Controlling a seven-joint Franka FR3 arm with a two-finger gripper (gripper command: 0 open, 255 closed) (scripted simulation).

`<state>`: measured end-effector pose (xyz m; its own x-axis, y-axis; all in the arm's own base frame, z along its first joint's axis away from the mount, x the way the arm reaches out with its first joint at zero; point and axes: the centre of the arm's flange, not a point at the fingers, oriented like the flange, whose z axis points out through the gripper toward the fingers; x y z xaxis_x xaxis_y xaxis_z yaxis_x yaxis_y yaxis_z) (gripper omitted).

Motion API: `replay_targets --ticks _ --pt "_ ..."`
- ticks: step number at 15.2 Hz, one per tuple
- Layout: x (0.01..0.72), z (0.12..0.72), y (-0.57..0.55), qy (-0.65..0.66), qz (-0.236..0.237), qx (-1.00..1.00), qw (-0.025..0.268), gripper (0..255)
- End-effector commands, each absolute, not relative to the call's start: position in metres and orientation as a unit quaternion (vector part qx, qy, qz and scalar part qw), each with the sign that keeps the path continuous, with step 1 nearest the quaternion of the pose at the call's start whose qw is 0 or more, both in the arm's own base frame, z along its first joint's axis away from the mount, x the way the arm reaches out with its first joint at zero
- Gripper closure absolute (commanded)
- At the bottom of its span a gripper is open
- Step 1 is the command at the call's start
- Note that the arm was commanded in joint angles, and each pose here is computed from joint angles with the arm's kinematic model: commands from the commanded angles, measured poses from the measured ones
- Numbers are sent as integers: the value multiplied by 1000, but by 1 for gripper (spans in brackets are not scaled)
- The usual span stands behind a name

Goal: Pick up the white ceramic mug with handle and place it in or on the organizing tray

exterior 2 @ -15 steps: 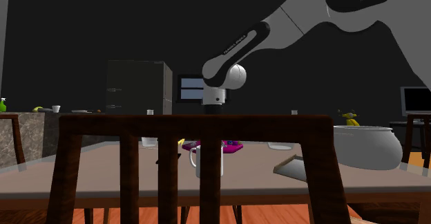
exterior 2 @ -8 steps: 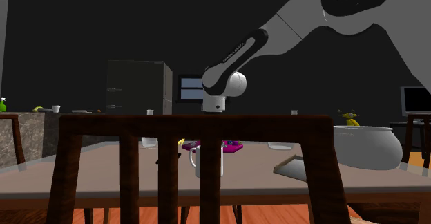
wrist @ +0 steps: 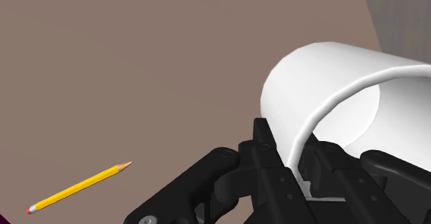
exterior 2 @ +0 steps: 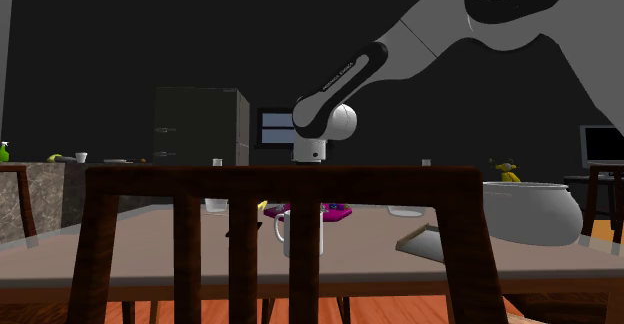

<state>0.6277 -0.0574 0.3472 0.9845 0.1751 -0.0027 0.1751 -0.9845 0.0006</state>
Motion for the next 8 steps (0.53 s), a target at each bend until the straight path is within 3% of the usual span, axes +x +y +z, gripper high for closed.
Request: replay_targets --ticks 1,8 --pt "628 347 -57 88 -1 996 0 255" --pt "628 352 -57 88 -1 996 0 255"
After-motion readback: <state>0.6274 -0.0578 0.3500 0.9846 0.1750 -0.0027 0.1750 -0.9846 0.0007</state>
